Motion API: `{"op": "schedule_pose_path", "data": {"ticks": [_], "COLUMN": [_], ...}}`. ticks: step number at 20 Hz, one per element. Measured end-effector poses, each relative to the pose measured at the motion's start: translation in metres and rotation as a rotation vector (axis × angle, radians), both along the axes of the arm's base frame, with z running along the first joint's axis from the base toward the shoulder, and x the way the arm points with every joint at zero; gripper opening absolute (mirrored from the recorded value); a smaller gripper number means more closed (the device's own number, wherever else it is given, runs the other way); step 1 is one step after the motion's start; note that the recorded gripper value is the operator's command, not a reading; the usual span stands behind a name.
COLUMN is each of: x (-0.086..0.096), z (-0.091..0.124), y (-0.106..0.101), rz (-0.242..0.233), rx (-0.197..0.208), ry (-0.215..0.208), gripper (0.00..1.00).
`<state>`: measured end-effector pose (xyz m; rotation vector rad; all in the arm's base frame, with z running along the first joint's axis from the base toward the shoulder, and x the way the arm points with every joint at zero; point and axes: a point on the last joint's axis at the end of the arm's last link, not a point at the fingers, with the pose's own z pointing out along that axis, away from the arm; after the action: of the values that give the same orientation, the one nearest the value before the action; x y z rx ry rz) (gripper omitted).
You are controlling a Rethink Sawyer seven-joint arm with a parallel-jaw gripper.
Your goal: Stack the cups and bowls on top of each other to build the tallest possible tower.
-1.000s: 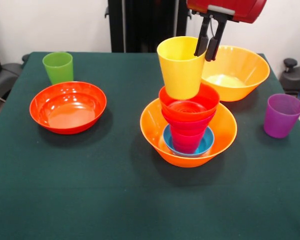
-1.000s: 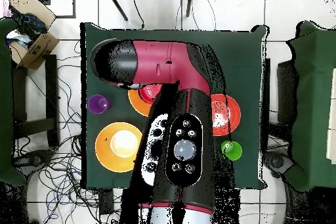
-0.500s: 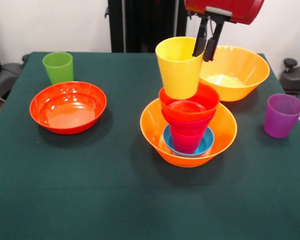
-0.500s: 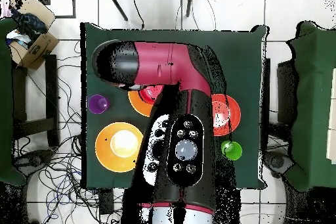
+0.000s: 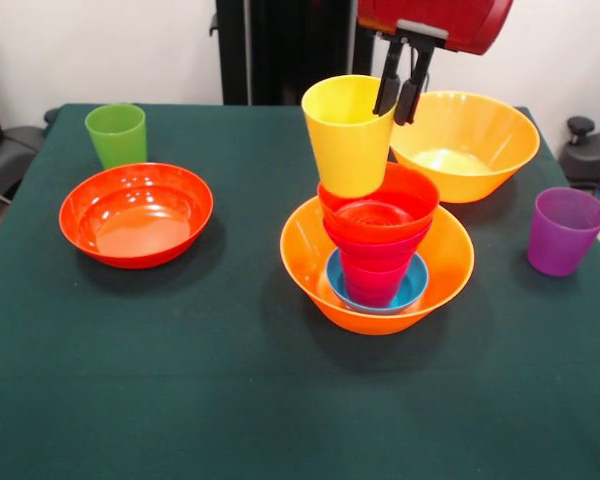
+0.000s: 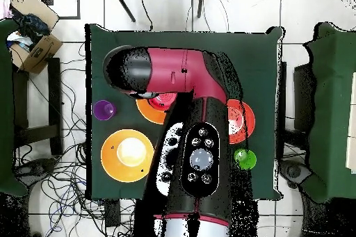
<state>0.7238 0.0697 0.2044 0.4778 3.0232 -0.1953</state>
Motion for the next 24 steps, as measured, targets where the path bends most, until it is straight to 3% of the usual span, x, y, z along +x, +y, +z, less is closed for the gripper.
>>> {"op": "schedule_pose_path", "data": {"ticks": [15,24], "x": [-0.0034,-0.0013], "z": [-0.0032,-0.0031], "y": [0.0001,-0.0001], "rz": [0.000,0.002], "rx": [0.000,-0.001], "ry": [0.009,-0.007], "gripper": [0.00,0.00]}}
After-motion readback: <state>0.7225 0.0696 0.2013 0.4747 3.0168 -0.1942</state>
